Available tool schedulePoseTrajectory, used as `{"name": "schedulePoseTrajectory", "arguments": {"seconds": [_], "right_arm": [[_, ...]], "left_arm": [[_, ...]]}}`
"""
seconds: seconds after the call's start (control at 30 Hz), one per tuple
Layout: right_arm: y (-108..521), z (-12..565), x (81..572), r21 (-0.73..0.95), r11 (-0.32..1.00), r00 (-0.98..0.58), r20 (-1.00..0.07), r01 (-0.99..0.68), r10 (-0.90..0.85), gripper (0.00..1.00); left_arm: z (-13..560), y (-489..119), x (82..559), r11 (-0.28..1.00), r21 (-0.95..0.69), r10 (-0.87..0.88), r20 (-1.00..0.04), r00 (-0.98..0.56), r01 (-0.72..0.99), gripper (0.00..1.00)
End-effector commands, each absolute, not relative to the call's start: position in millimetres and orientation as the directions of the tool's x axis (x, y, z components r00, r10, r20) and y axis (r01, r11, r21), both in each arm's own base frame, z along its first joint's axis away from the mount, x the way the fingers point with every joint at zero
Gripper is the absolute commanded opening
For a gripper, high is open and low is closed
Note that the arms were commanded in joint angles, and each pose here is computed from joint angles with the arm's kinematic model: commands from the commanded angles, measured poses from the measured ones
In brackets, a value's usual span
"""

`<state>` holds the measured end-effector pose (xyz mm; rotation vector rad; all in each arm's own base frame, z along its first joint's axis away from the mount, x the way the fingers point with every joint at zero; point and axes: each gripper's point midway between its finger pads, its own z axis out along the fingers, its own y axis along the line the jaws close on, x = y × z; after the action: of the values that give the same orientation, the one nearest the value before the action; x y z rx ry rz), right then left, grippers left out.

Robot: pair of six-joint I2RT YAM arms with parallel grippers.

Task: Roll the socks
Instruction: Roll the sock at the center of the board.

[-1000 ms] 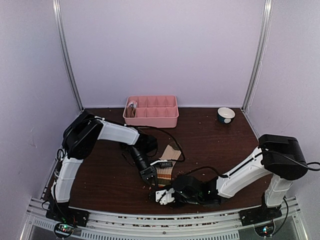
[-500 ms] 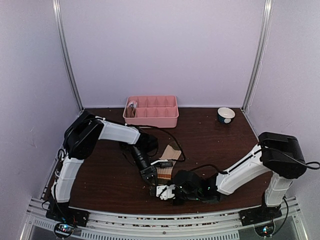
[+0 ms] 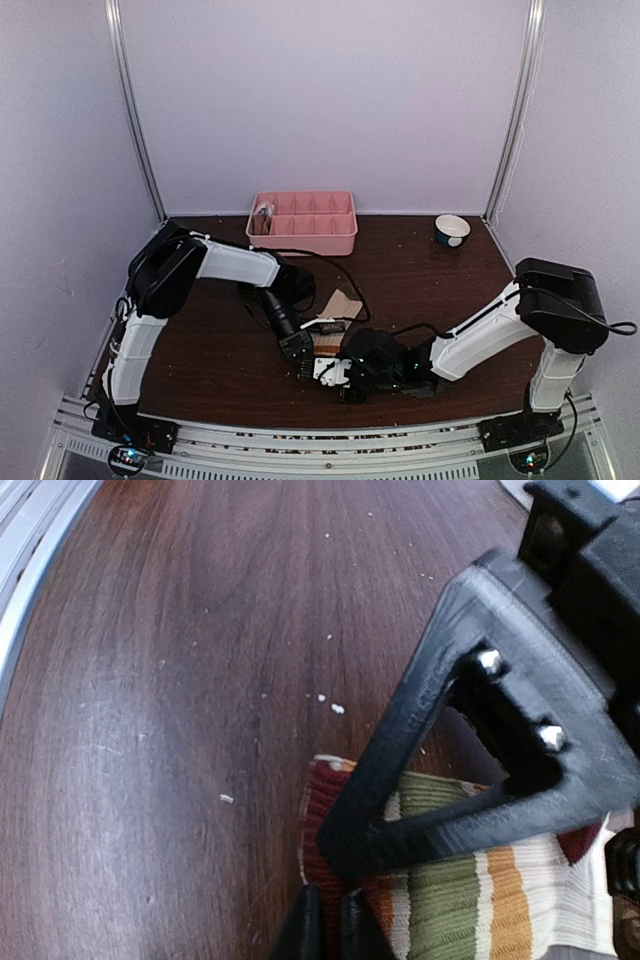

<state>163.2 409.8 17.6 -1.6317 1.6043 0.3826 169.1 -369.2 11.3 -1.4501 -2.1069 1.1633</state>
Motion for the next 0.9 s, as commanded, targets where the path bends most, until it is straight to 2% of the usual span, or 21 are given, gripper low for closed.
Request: {"name": "schedulePoseTrajectory", "arguments": {"seconds": [0.0,0.2,0.43,0.5,0.67,0.87], "right_arm": [[344.0,-70.5,133.7,-0.121,0.056,0.002,-0.435,-0.991,-0.9,0.01],[343.1,-68.7,128.7,0.039,0.135,-0.138,-0.463,-0.99,-0.876,0.0],[346.7,-61.1,117.3,0.195,0.182,-0.255,-0.474,-0.964,-0.843,0.0],[347.5,-57.3,118.3,0.24,0.206,-0.3,-0.478,-0.949,-0.826,0.0],[351.4,-46.3,131.1,0.405,0.288,-0.465,-0.459,-0.868,-0.757,0.0],[353.6,-51.7,138.3,0.612,0.392,-0.667,-0.317,-0.687,-0.674,0.0]], "left_arm": [[-32.7,-340.5,194.9,0.155,-0.608,0.938,-0.158,-0.31,0.779,0.23],[20.7,-345.3,224.0,0.039,-0.418,0.866,-0.439,-0.239,0.907,0.4],[71.1,-340.9,230.2,-0.039,-0.257,0.717,-0.68,-0.152,0.966,0.43],[79.3,-339.7,218.9,-0.09,-0.238,0.687,-0.718,-0.113,0.967,0.46],[80.2,-342.2,188.9,-0.2,-0.176,0.678,-0.735,0.007,0.964,0.42],[61.0,-349.1,170.4,-0.26,-0.072,0.699,-0.702,0.136,0.963,0.39]]}}
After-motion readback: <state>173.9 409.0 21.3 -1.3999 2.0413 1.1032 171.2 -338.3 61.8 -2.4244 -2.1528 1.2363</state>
